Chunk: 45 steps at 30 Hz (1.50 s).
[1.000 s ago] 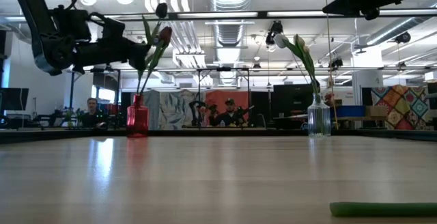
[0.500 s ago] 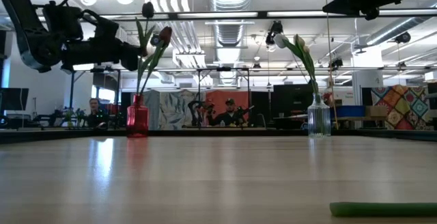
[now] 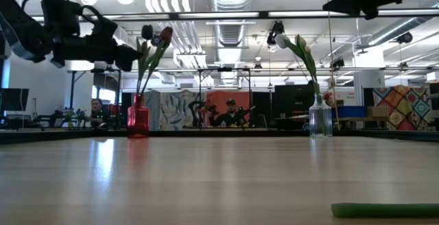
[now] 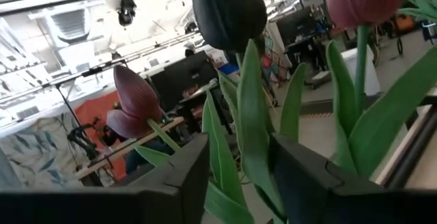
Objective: Sort flowers into vase by color
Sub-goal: Put the black flower into the red vase
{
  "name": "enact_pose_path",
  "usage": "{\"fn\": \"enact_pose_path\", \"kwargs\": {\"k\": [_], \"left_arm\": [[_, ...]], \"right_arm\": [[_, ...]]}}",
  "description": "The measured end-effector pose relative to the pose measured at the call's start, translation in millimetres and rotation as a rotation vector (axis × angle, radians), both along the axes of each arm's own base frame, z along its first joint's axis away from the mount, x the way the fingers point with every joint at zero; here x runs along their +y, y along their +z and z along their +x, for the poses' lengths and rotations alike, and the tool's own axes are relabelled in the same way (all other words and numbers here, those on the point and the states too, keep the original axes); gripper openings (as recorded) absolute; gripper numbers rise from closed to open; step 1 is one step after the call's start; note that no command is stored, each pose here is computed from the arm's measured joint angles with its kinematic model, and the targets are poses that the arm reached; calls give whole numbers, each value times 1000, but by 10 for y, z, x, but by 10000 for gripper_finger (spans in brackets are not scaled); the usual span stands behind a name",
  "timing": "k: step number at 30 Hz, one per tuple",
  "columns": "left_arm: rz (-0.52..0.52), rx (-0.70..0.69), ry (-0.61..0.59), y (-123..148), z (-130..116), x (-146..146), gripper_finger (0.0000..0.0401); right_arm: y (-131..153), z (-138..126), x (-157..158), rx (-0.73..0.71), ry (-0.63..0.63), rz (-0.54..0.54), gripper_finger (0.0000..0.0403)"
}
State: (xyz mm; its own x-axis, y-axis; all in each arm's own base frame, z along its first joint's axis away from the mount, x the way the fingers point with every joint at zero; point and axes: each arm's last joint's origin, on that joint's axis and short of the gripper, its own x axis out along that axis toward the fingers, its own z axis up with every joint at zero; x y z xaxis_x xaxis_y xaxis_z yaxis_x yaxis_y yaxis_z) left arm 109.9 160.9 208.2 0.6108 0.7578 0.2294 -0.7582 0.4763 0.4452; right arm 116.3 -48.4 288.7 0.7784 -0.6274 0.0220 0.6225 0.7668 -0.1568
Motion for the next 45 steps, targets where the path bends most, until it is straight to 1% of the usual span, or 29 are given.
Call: {"fn": "enact_pose_path", "kwargs": {"k": [7, 10, 15, 19, 22, 24, 28, 32, 35, 41, 45], "left_arm": [[0, -20, -16, 47, -103, -186, 157], [-5, -22, -24, 49, -144, -264, 158], [-12, -17, -55, 45, -174, -390, 158], [-3, -23, -86, 40, -192, -488, 158], [-20, -11, -114, 31, -191, -551, 158], [-35, 1, -136, 22, -187, -594, 158], [-72, 30, -191, -8, -171, -687, 153], [-93, 47, -251, -20, -164, -788, 142], [-99, 57, -285, -28, -166, -855, 127], [-90, 65, -230, -19, -220, -929, 110], [-126, 85, -200, 62, -285, -970, 109]], "right_arm": [[-3, 15, 13, 12, 61, -12, 9], [-12, 18, 15, 23, 73, -11, 9], [-26, 35, 30, 38, 140, -11, 9], [-39, 39, 32, 55, 154, -14, 9], [-50, 48, 43, 65, 199, -10, 9], [-52, 56, 58, 66, 257, -8, 9], [-8, 43, 90, 83, 340, 9, 9], [55, 74, 90, 133, 356, 68, 9], [65, 149, 90, 185, 372, 87, 9], [85, 263, 99, 247, 401, 93, 9], [107, 313, 100, 260, 408, 95, 9]]}}
